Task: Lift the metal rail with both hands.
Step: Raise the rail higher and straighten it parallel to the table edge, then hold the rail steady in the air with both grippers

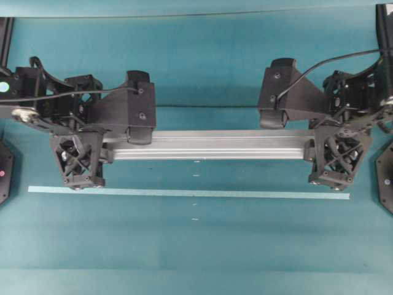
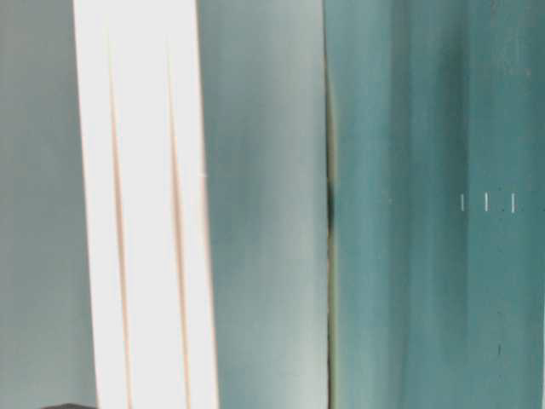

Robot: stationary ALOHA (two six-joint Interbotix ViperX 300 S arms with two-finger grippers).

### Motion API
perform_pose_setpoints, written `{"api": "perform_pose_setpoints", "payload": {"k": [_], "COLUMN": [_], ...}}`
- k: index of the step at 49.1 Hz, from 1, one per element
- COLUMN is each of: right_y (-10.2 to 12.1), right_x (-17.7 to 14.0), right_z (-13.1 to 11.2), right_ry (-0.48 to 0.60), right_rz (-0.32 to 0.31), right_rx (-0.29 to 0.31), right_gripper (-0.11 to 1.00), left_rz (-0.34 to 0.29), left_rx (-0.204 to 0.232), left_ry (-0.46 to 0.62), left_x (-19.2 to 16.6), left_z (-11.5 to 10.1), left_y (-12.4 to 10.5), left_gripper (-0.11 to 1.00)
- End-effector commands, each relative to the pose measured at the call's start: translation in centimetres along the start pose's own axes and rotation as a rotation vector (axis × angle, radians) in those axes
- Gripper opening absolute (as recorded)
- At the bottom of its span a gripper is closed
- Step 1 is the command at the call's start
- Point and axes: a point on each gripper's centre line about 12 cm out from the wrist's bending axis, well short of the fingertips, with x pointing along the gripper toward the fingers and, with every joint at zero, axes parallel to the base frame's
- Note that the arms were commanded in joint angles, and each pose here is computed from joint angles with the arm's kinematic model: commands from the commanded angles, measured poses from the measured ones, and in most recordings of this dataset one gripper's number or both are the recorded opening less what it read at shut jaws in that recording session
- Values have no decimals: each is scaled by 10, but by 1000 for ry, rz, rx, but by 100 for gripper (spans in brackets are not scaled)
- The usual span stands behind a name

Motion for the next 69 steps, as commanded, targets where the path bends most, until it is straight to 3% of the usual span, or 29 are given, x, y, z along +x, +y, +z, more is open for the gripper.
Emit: {"api": "perform_pose_setpoints", "payload": {"k": [1, 34, 61, 69], "right_y": [-5, -8, -5, -4], "right_x": [4, 94, 153, 162], "right_z": [0, -19, -18, -15], "right_ry": [-28, -120, -72, -80], "right_rz": [-4, 11, 1, 2], "right_rx": [22, -6, -34, -43], "right_gripper": [44, 44, 44, 44], "left_rz": [-4, -5, -9, -10], "left_rx": [-12, -7, -9, 8], "left_ry": [-40, -19, -2, 11], "left_x": [-7, 83, 129, 141], "left_z": [-1, -23, -32, -37], "left_y": [2, 1, -1, -5], "left_gripper": [32, 32, 32, 32]}}
